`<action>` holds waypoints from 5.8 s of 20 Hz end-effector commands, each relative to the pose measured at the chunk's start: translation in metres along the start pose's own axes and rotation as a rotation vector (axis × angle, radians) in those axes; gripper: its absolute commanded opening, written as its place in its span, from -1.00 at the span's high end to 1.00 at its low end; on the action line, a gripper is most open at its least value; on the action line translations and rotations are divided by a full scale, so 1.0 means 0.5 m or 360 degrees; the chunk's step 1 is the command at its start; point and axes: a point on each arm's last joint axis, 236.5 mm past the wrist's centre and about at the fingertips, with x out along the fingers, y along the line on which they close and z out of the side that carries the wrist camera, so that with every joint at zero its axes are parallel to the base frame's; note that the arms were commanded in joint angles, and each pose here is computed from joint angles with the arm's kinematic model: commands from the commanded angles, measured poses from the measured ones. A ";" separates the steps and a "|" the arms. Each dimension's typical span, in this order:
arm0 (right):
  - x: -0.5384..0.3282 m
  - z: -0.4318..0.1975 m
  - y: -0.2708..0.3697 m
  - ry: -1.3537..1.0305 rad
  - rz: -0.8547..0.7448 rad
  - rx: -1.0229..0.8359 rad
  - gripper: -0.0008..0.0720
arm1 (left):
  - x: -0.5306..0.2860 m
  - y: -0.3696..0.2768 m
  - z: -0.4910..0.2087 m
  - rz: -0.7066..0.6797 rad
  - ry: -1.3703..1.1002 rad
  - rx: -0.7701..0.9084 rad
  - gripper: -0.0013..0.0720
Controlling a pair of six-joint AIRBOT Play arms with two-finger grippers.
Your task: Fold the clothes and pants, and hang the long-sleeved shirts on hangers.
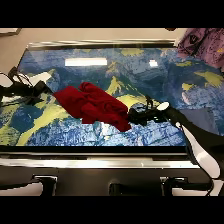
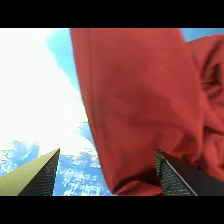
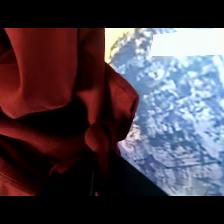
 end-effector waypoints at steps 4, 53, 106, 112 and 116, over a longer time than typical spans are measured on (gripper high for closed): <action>-0.031 0.000 0.013 -0.0040 -0.0048 -0.0139 0.89 | 0.154 -0.010 -0.007 -0.0161 0.0149 -0.0087 -0.88; -0.309 0.307 0.120 -0.0576 -0.0743 -0.0487 0.89 | 0.038 -0.151 0.044 0.0012 0.0042 0.0564 0.93; -0.375 0.207 -0.129 -0.0175 -0.0260 -0.0137 0.89 | 0.136 0.011 -0.677 -0.0291 0.0868 -0.0093 0.14; -0.492 0.243 0.003 -0.0522 -0.0172 -0.0276 0.90 | 0.051 -0.144 -0.492 -0.0614 0.0562 0.0195 0.93; -0.699 0.286 0.164 -0.0950 -0.0234 -0.0539 0.90 | -0.189 -0.256 -0.195 -0.0681 0.0001 0.0540 0.93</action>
